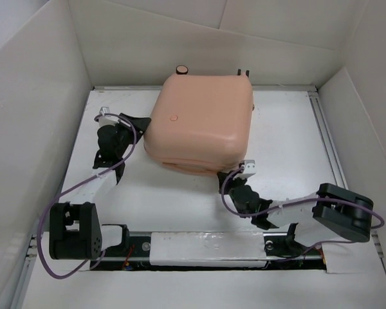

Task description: Pack the luggage

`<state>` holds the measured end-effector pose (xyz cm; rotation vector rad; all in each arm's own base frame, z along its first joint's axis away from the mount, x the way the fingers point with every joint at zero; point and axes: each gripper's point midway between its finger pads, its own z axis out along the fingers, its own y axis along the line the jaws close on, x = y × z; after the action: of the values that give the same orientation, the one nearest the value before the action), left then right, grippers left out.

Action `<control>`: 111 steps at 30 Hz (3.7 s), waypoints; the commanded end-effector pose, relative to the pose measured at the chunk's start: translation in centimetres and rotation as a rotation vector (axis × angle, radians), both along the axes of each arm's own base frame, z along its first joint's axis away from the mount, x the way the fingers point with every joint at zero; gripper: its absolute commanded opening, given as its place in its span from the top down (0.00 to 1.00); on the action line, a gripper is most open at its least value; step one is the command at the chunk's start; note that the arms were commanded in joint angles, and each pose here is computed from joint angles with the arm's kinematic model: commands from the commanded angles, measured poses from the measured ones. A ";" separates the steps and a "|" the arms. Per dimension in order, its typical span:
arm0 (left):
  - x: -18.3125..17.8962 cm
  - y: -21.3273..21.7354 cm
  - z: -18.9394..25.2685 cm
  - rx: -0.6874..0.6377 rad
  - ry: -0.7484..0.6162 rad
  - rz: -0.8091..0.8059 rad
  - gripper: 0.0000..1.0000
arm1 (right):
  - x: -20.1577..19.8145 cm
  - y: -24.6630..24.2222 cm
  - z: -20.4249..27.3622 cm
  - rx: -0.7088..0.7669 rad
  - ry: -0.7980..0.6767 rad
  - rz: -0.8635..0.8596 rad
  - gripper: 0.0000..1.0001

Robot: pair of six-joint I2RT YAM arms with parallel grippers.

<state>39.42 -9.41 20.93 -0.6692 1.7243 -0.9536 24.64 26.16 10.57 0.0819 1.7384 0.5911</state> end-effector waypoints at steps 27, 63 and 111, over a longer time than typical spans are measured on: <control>-16.6 -13.5 1.9 -0.262 -0.075 -0.548 0.76 | -7.7 22.5 9.4 0.086 -0.086 0.421 1.00; 0.6 -5.1 0.8 0.148 0.127 -0.155 0.17 | 3.5 -24.2 5.2 -0.005 0.337 -0.574 1.00; -11.2 -1.5 -7.2 0.132 0.151 -0.002 0.45 | -5.4 3.5 7.5 -0.125 -0.027 0.464 0.53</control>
<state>28.47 -11.34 17.30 -0.5702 1.8584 -0.8108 16.09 28.12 11.97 -0.6195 1.9964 0.7883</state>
